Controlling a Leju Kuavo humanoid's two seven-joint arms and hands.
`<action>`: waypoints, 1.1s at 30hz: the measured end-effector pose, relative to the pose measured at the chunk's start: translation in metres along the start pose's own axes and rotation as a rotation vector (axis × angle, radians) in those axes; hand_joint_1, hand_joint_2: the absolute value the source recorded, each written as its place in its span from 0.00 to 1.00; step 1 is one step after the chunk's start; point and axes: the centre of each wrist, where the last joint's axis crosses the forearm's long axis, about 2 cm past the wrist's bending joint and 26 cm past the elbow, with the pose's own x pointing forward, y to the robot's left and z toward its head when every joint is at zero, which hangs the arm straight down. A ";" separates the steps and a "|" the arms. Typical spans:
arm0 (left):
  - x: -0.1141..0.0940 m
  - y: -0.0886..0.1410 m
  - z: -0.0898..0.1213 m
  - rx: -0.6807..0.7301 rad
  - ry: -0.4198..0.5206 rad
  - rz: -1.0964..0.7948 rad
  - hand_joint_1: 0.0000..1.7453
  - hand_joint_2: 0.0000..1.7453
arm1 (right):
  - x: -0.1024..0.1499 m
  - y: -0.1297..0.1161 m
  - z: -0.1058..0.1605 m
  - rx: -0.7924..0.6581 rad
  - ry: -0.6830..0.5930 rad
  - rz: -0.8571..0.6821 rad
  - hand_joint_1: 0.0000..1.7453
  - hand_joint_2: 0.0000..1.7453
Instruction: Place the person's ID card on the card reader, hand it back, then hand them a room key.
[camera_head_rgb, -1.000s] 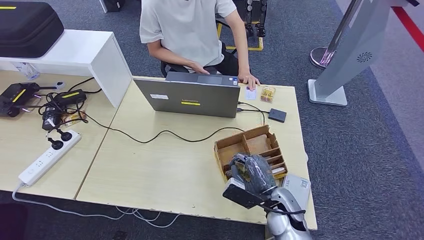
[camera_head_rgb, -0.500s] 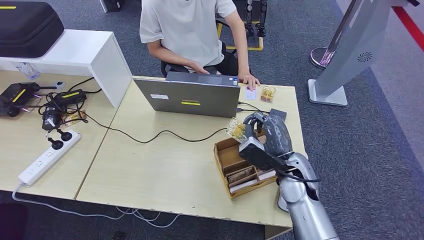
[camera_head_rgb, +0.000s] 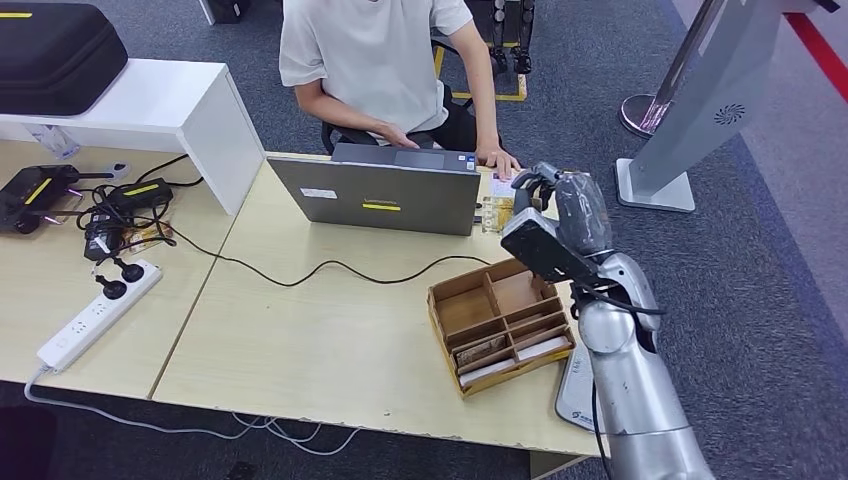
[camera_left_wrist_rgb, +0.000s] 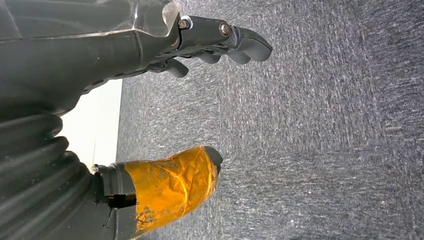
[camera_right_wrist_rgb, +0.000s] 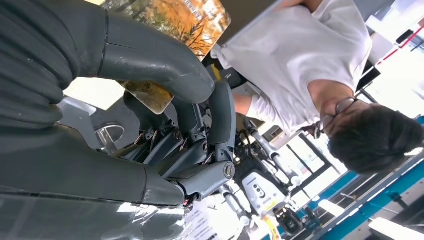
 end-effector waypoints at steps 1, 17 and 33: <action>0.000 0.000 0.000 0.000 -0.001 -0.002 0.00 1.00 | 0.000 -0.002 -0.003 -0.002 0.002 0.006 1.00 1.00; 0.000 0.001 0.000 -0.017 -0.023 -0.007 0.00 1.00 | 0.006 -0.039 -0.053 -0.023 0.056 0.076 1.00 1.00; 0.000 0.000 0.000 -0.043 -0.046 0.003 0.00 1.00 | 0.017 -0.076 -0.097 -0.037 0.141 0.122 1.00 1.00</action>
